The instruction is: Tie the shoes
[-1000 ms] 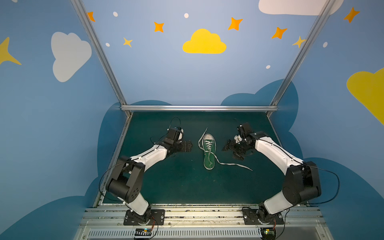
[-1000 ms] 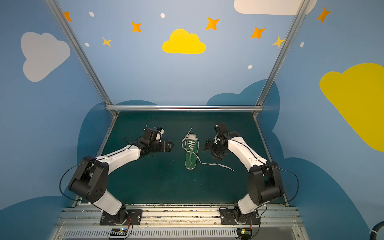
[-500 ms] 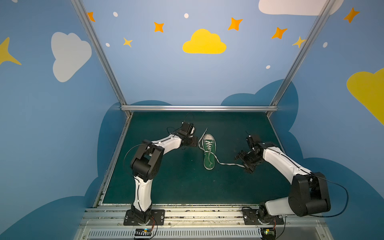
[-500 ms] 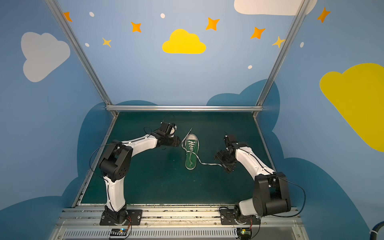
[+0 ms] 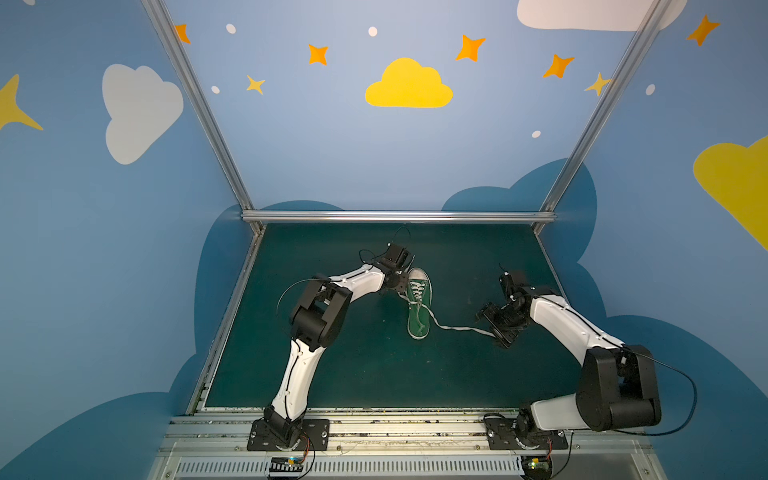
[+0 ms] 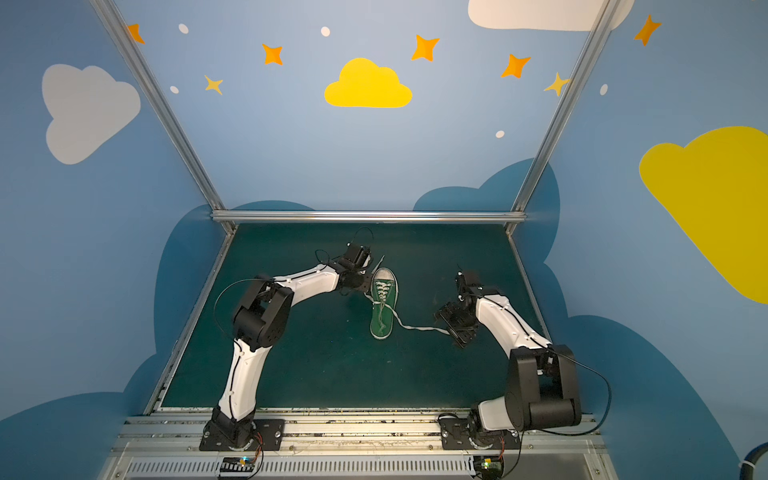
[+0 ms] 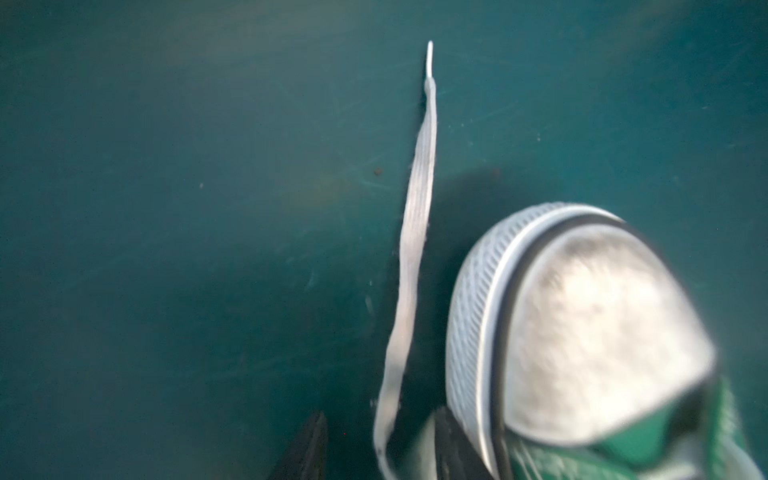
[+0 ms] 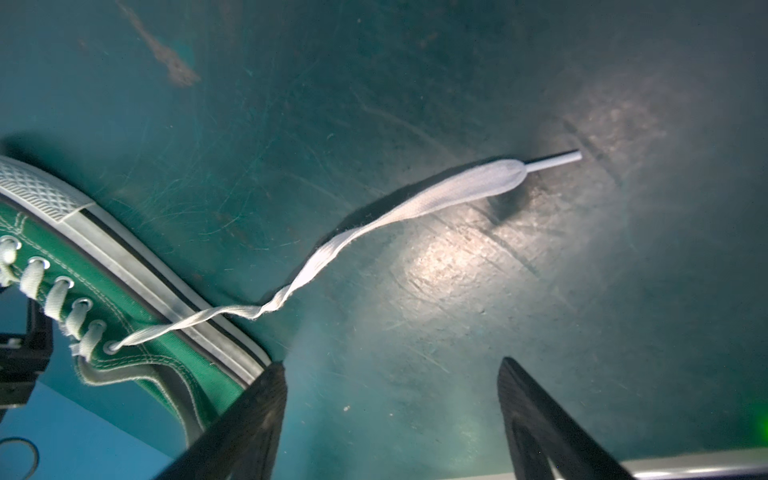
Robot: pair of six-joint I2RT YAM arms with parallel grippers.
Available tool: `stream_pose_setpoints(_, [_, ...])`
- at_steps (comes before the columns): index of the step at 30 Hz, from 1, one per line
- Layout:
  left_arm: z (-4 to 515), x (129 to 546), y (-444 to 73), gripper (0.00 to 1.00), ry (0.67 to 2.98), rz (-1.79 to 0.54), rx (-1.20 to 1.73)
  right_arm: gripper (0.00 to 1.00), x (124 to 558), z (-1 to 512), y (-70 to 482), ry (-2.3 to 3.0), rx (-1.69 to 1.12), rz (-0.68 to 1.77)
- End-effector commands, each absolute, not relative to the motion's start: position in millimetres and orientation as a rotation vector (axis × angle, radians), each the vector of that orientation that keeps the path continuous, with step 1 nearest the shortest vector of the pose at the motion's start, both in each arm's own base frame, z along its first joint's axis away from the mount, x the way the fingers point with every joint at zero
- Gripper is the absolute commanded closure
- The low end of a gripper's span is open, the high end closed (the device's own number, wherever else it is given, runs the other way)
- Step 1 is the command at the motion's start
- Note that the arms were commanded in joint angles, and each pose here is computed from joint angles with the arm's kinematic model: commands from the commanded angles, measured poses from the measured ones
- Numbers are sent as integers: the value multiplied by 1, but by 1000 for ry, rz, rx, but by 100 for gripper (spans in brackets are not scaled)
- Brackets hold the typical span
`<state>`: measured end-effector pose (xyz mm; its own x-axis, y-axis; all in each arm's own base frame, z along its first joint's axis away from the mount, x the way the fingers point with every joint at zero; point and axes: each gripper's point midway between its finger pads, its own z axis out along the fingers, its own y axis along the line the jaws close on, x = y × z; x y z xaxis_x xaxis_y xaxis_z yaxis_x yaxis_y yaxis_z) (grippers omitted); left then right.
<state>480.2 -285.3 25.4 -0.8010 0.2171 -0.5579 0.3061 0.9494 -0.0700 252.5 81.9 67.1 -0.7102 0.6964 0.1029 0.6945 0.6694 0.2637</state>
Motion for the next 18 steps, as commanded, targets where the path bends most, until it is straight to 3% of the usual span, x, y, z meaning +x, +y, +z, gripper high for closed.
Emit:
stream_pose_setpoints(1, [16, 479, -282, 60, 2547, -125, 401, 20, 241, 57, 76, 2895, 1227, 392])
stream_pose_setpoints(8, [13, 481, -277, 71, 2551, -10, 411, 22, 242, 48, 76, 2905, 1248, 387])
stream_pose_setpoints(13, [13, 477, -278, 85, 2557, -34, 416, 23, 246, 44, 75, 2906, 1260, 360])
stream_pose_setpoints(18, [22, 475, -278, 91, 2542, -56, 383, 25, 249, 39, 75, 2897, 1306, 341])
